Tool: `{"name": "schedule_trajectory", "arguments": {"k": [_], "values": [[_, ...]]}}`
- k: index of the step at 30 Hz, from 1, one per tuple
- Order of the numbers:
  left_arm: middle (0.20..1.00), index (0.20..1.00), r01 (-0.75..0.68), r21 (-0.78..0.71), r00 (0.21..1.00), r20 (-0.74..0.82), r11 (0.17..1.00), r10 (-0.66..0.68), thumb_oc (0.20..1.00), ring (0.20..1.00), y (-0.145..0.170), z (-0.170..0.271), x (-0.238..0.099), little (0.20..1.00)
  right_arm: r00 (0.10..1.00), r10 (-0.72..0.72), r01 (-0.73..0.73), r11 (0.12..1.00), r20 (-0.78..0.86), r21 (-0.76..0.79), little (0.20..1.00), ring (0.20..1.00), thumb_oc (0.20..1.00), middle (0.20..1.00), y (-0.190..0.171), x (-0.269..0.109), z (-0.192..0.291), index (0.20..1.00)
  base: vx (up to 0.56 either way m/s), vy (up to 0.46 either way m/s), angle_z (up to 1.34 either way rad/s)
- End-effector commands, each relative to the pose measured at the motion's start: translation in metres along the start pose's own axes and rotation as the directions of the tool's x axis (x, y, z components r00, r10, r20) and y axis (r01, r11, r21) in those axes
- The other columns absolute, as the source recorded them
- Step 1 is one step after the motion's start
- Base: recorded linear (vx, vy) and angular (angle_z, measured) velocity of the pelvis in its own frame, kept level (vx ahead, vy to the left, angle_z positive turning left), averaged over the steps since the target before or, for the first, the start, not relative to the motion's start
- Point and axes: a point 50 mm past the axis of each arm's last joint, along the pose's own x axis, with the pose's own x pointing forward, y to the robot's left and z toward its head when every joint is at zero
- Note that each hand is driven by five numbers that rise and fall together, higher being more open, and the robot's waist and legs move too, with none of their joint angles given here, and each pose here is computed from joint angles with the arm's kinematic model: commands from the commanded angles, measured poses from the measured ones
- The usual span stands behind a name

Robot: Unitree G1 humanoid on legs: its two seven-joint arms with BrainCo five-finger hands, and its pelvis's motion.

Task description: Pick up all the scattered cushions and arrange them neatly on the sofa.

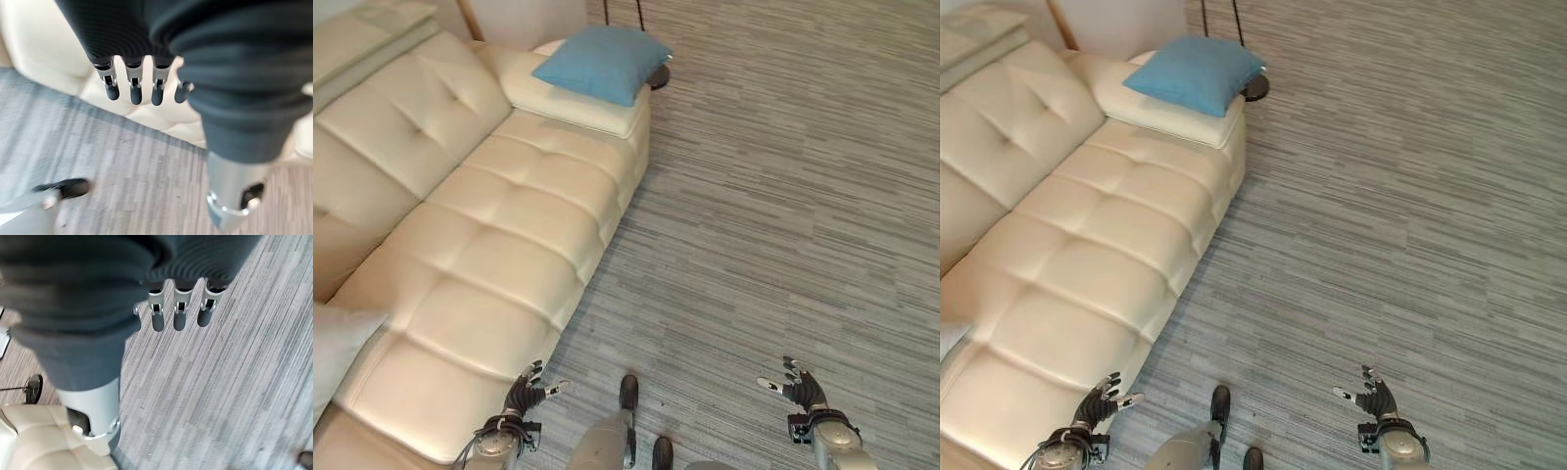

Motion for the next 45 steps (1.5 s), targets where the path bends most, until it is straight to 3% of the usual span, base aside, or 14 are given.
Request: {"name": "schedule_trajectory", "arguments": {"k": [1, 15, 30, 38, 45], "values": [[1.000, 1.000, -0.068, 0.061, 0.996, 0.067, 0.996, 0.064, 1.000, 1.000, 0.031, 0.013, -0.004, 1.000, 0.994, 0.006, -0.009, 1.000, 0.111, 0.025, 1.000, 1.000, 1.000, 1.000, 0.003, 0.003, 0.024, 1.000, 0.07, 0.007, -0.58], [1.000, 1.000, -0.111, 0.017, 0.991, 0.071, 0.994, 0.109, 1.000, 1.000, 0.031, 0.014, -0.001, 1.000, 0.983, 0.056, -0.058, 0.998, 0.176, 0.007, 1.000, 1.000, 1.000, 1.000, 0.018, 0.008, 0.047, 1.000, 0.32, -0.032, -0.16], [1.000, 1.000, -0.030, 0.011, 0.997, 0.073, 0.999, 0.029, 1.000, 1.000, 0.011, 0.014, 0.001, 1.000, 0.984, -0.034, 0.031, 0.999, 0.177, 0.020, 1.000, 1.000, 1.000, 1.000, -0.013, 0.001, 0.040, 1.000, 0.39, -0.196, 0.26], [1.000, 1.000, -0.031, 0.005, 0.997, 0.065, 0.999, 0.031, 1.000, 1.000, 0.007, 0.012, 0.001, 1.000, 0.987, -0.049, 0.047, 0.999, 0.155, 0.019, 1.000, 1.000, 1.000, 1.000, -0.008, 0.003, 0.035, 1.000, 0.40, 0.079, -0.13], [1.000, 1.000, -0.057, 0.058, 0.998, -0.014, 0.997, 0.058, 1.000, 1.000, 0.023, -0.007, -0.007, 1.000, 0.990, 0.001, 0.000, 1.000, 0.138, -0.007, 1.000, 1.000, 1.000, 1.000, 0.001, -0.001, 0.028, 1.000, 0.46, 0.240, -0.40]]}}
